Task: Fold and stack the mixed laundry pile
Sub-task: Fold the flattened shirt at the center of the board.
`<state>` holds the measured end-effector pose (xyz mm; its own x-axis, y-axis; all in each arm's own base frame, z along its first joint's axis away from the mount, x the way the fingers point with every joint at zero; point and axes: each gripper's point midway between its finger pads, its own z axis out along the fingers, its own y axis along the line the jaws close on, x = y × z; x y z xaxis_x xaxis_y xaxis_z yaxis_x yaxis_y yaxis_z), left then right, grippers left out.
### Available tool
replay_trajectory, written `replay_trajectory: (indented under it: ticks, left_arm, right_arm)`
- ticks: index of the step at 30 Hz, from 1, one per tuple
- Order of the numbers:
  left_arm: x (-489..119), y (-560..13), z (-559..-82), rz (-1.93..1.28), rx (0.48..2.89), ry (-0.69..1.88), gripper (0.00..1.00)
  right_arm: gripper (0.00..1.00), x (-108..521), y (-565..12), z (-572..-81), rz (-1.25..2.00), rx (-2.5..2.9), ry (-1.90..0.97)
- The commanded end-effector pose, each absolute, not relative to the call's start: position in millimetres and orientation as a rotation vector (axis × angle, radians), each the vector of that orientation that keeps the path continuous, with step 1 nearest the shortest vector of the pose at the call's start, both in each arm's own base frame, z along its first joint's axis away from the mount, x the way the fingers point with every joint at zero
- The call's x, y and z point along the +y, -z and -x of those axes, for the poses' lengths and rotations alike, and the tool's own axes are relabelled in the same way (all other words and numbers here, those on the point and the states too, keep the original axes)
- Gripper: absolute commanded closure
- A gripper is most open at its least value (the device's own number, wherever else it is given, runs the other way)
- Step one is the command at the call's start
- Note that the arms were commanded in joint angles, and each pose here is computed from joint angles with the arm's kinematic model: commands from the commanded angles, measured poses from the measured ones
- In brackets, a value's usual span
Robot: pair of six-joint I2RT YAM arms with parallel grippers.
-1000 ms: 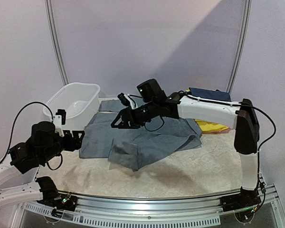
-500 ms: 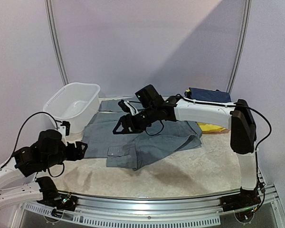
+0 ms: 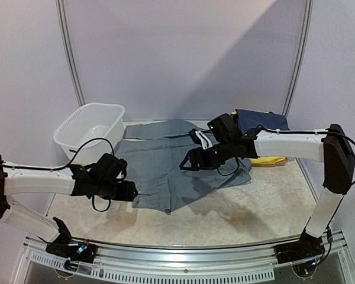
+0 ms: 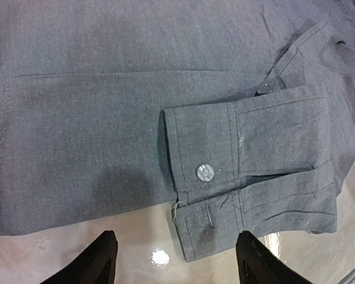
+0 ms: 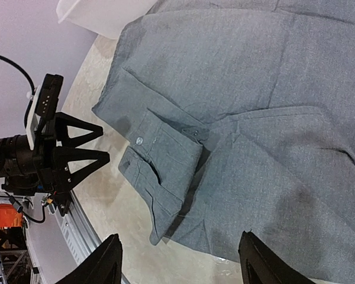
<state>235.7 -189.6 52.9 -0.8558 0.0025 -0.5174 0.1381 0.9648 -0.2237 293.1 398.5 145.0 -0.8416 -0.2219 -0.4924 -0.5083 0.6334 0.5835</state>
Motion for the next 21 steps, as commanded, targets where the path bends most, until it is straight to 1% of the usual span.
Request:
replay_trajectory:
  ticks: [1, 8, 13, 17, 21]
  left_arm:
    - [-209, -49, -244, -0.096, 2.613, 0.345, 0.32]
    - [-217, -37, -236, -0.117, 2.675, 0.218, 0.35]
    - [-213, -25, -234, -0.109, 2.709, 0.135, 0.38]
    - [-209, -16, -232, -0.088, 2.726, 0.081, 0.38]
    - [-215, -9, -231, -0.083, 2.732, 0.106, 0.44]
  right_arm:
    - [0.31, 382, -156, -299, 0.549, 2.419, -1.011]
    - [0.31, 360, -151, -304, 0.516, 2.417, -0.983]
    - [0.30, 352, -149, -306, 0.511, 2.417, -0.984]
    - [0.30, 346, -146, -307, 0.508, 2.425, -0.976]
    - [0.30, 342, -144, -307, 0.508, 2.430, -0.971]
